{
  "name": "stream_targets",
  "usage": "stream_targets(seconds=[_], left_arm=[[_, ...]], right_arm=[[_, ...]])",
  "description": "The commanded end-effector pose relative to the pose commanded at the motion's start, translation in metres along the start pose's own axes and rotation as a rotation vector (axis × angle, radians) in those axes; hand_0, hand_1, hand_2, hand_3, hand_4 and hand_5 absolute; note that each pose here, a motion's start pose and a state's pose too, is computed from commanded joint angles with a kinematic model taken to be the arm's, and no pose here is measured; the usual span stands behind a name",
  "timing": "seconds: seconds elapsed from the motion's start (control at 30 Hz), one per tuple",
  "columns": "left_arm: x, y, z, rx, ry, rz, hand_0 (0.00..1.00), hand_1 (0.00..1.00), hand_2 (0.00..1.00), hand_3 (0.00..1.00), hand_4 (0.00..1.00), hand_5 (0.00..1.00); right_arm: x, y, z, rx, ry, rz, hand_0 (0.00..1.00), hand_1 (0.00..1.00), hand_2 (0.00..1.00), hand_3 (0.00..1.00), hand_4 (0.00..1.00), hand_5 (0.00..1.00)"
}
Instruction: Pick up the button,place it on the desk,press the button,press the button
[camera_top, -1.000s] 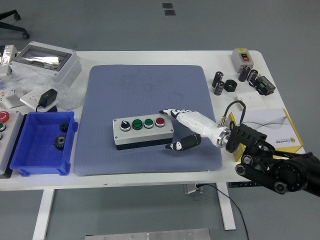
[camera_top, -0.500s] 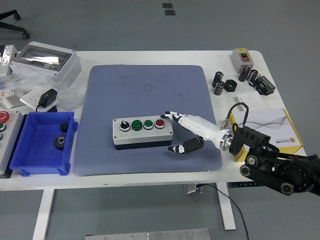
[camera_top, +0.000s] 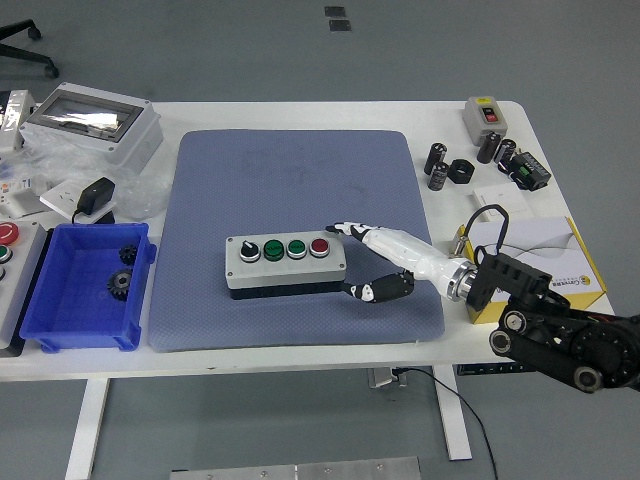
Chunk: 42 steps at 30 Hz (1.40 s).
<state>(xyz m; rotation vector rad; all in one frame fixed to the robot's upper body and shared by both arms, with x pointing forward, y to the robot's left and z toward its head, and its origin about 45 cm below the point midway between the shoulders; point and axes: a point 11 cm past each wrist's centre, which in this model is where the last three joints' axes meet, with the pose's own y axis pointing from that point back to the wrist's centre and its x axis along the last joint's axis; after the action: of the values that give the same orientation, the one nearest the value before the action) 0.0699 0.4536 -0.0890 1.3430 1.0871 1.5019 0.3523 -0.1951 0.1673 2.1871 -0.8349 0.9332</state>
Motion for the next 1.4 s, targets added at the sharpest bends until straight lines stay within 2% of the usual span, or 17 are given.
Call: stream_targets(seconds=[0.2,0.4,0.53,0.57,0.73,0.77,0.93,0.97,1.13,1.17,1.4], left_arm=[[-0.001,0.000,-0.001,0.000,0.003,-0.002,0.592,0.494,0.477,0.598,0.089,0.002],[0.000,0.000,-0.003,0.009,0.004,0.001,0.592,0.494,0.476,0.597,0.088,0.002],[0.000,0.000,0.000,0.003,0.004,0.000,0.592,0.494,0.476,0.597,0.088,0.002],[0.000,0.000,0.001,0.000,0.004,0.000,0.592,0.494,0.477,0.597,0.088,0.002],[-0.001,0.000,0.002,0.001,0.006,-0.003,0.592,0.494,0.477,0.597,0.088,0.002],[-0.001,0.000,0.001,0.002,0.006,-0.004,0.593,0.495,0.477,0.597,0.090,0.002],[-0.002,0.000,0.000,0.008,0.010,-0.006,0.593,0.495,0.477,0.597,0.090,0.002],[-0.002,0.000,0.000,0.009,0.010,-0.006,0.595,0.496,0.478,0.596,0.095,0.002],[-0.003,0.000,0.000,0.009,0.013,-0.009,0.595,0.496,0.478,0.596,0.095,0.002],[-0.004,0.000,0.000,0.010,0.013,-0.009,0.595,0.497,0.480,0.596,0.100,0.002],[-0.005,0.000,-0.001,0.018,0.018,-0.009,0.596,0.498,0.479,0.596,0.100,0.002]], right_arm=[[0.031,0.029,0.004,-0.016,0.019,0.051,0.987,0.978,0.998,0.998,0.649,0.207],[0.064,0.054,0.018,-0.137,-0.008,0.039,0.997,0.986,0.998,0.998,0.644,0.194],[0.075,0.053,0.016,-0.197,0.007,-0.006,0.997,0.986,0.998,0.998,0.644,0.194],[0.075,0.052,0.013,-0.204,0.006,-0.025,0.923,0.818,0.810,0.998,0.640,0.145],[0.062,0.038,-0.004,-0.219,0.033,-0.143,0.923,0.818,0.810,0.998,0.640,0.145],[0.060,0.034,-0.008,-0.216,0.045,-0.164,0.219,0.225,0.289,0.998,0.365,0.008],[0.057,0.019,-0.023,-0.193,0.073,-0.192,0.219,0.225,0.289,0.998,0.365,0.008],[0.057,0.016,-0.025,-0.188,0.073,-0.191,0.064,0.115,0.189,0.962,0.246,0.002],[0.055,0.005,-0.031,-0.175,0.073,-0.195,0.064,0.115,0.189,0.962,0.246,0.002],[0.054,0.004,-0.032,-0.173,0.074,-0.198,0.040,0.095,0.173,0.958,0.215,0.002],[0.040,-0.004,-0.039,-0.171,0.116,-0.251,0.035,0.090,0.166,0.958,0.196,0.002]])
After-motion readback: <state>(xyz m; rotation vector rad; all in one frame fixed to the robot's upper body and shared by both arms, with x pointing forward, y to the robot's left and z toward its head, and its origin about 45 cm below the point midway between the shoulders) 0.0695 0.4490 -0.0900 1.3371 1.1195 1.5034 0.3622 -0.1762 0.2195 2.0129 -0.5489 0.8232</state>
